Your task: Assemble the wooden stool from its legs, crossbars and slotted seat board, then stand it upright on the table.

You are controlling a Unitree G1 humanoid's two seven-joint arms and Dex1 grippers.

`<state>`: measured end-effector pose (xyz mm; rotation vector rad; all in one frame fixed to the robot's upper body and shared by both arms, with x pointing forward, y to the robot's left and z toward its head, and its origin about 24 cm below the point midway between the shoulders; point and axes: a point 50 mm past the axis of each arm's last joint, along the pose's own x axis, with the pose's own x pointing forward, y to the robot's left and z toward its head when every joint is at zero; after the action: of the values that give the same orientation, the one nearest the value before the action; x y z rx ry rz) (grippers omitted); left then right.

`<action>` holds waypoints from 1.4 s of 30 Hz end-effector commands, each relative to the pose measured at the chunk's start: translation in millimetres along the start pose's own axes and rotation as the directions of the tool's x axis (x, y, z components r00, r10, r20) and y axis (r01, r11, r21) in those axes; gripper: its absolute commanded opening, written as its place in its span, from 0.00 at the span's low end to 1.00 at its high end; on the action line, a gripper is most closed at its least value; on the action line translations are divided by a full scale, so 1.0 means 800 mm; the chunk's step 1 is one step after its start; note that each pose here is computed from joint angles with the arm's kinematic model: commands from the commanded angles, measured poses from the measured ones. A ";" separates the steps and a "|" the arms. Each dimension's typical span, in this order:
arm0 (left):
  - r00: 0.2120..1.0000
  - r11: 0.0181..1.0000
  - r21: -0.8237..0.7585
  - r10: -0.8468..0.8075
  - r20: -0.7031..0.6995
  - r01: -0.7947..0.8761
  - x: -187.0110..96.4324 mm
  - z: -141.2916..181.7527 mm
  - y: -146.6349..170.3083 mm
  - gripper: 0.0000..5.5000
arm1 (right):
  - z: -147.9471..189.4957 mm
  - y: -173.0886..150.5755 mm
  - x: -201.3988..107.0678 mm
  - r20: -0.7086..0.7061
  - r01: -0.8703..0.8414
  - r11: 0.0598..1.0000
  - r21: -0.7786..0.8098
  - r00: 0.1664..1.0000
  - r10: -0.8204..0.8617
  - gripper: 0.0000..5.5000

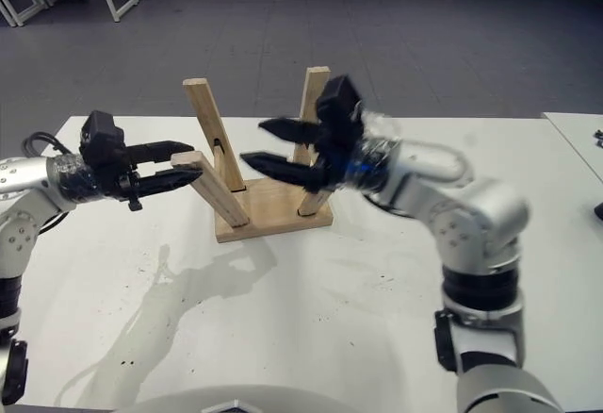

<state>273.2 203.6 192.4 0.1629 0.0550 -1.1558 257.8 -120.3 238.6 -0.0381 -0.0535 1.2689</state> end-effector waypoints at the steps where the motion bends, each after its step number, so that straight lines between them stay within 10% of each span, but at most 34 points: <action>1: 0.997 0.996 0.022 -0.081 -0.004 0.081 0.012 0.000 0.017 0.43 | 0.010 -0.047 -0.045 -0.041 0.002 0.999 -0.036 0.999 -0.004 0.54; 21: 0.969 0.969 -0.117 -0.227 -0.098 0.216 0.020 -0.063 0.047 0.43 | -0.120 -0.115 -0.047 -0.283 -0.183 0.959 0.217 0.928 0.241 0.54; 28: 0.934 0.906 -0.283 -0.349 -0.074 0.316 0.004 -0.065 0.031 0.28 | -0.117 -0.094 -0.065 -0.179 -0.255 0.901 0.352 0.926 0.332 0.32; 32: 0.915 0.810 -0.446 -0.400 0.054 0.380 0.001 -0.020 0.035 0.28 | -0.057 -0.076 -0.077 0.095 -0.367 0.743 0.560 0.919 0.382 0.27; 38: 0.972 0.298 -0.928 -0.132 0.194 0.226 0.087 -0.088 0.042 0.38 | -0.142 -0.112 -0.046 0.067 -0.045 0.352 0.935 0.997 -0.049 0.40; 42: 0.953 0.086 -0.973 0.200 0.229 0.216 0.103 -0.120 0.053 0.45 | -0.172 -0.132 -0.030 0.093 0.007 0.280 0.960 0.934 -0.344 0.53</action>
<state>341.4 156.7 99.1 -1.2084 0.6701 -1.0437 348.1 -178.5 110.8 1.1601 0.5613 0.9927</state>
